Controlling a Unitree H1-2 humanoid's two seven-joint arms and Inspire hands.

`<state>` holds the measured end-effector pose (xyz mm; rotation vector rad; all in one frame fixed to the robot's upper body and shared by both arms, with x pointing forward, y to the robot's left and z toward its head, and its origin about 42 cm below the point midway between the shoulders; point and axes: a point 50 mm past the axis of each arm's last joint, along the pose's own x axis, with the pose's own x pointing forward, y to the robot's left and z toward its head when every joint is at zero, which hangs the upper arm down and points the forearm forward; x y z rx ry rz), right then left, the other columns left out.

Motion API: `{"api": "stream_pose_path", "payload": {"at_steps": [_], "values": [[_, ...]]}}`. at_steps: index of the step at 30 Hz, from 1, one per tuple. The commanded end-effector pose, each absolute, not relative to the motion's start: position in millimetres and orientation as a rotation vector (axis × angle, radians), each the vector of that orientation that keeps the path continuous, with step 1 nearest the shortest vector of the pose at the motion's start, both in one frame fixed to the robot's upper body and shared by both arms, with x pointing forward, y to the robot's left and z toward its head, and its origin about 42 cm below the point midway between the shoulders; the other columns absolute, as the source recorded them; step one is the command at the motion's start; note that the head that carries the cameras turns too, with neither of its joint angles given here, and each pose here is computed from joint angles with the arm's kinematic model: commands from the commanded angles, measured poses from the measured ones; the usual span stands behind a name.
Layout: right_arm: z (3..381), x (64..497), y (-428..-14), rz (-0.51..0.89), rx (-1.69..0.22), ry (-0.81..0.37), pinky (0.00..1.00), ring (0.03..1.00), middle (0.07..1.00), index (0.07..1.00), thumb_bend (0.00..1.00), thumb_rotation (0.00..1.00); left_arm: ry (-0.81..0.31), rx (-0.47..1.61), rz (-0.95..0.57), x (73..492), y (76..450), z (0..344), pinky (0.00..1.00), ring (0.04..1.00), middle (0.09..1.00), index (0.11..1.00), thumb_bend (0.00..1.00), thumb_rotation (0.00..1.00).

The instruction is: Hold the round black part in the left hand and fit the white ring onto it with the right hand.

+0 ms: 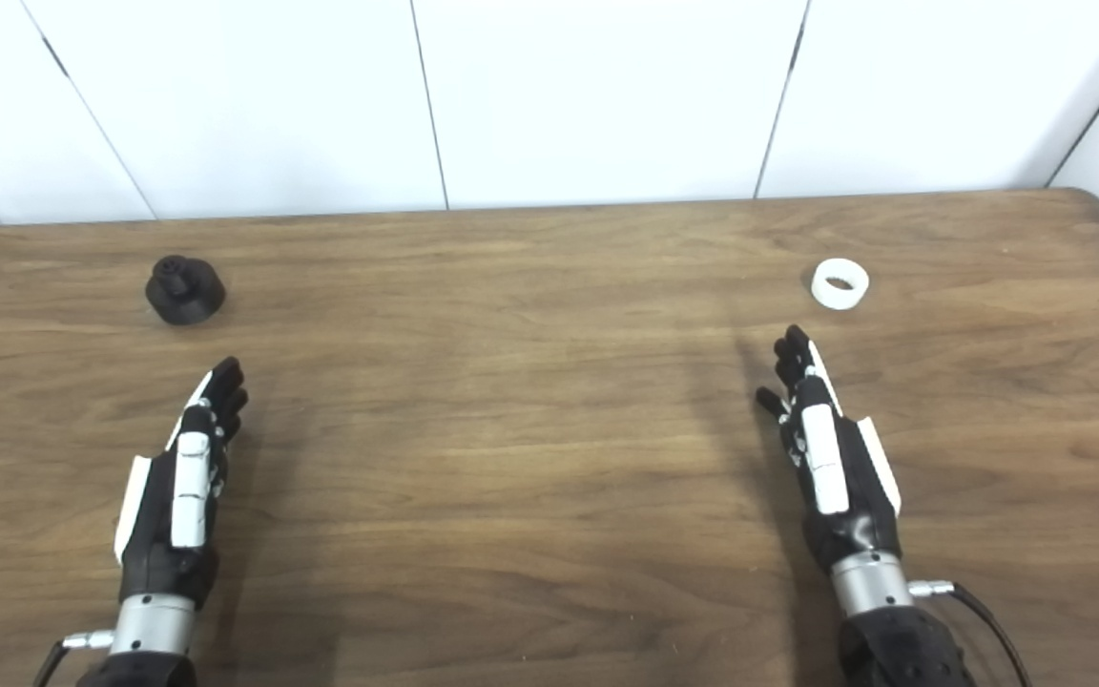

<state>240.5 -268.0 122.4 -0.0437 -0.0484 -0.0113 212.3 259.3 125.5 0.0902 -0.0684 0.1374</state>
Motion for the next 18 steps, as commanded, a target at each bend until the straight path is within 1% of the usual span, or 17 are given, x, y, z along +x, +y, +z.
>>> {"api": "stream_pose_path", "payload": {"at_steps": [1, 6, 10, 14, 18], "values": [[121.1, 236.1, -272.8, -0.018, -0.059, -0.041, 1.0, 1.0, 0.982, 0.992, 0.55, 1.0, -0.101, 0.084, 0.157, 202.7, 252.7, 125.8, 1.0, 0.965, 0.966, 0.952, 0.49, 1.0], [120.9, 236.2, -272.4, -0.021, -0.053, -0.038, 1.0, 1.0, 0.984, 0.995, 0.56, 1.0, -0.097, 0.086, 0.155, 202.5, 252.1, 125.4, 1.0, 0.971, 0.97, 0.955, 0.5, 1.0], [120.8, 235.6, -272.7, -0.021, -0.065, -0.04, 1.0, 1.0, 0.982, 0.995, 0.56, 1.0, -0.1, 0.093, 0.152, 202.0, 251.7, 125.4, 1.0, 0.968, 0.968, 0.953, 0.5, 1.0], [120.2, 235.0, -274.4, -0.024, -0.067, -0.036, 1.0, 1.0, 0.98, 0.992, 0.56, 1.0, -0.103, 0.089, 0.157, 201.9, 249.6, 124.3, 1.0, 0.959, 0.961, 0.946, 0.49, 1.0], [117.2, 234.3, -277.1, -0.018, -0.066, -0.038, 1.0, 1.0, 0.981, 0.998, 0.54, 1.0, -0.104, 0.089, 0.16, 201.5, 245.3, 121.0, 0.99, 0.95, 0.954, 0.936, 0.45, 0.99]]}}
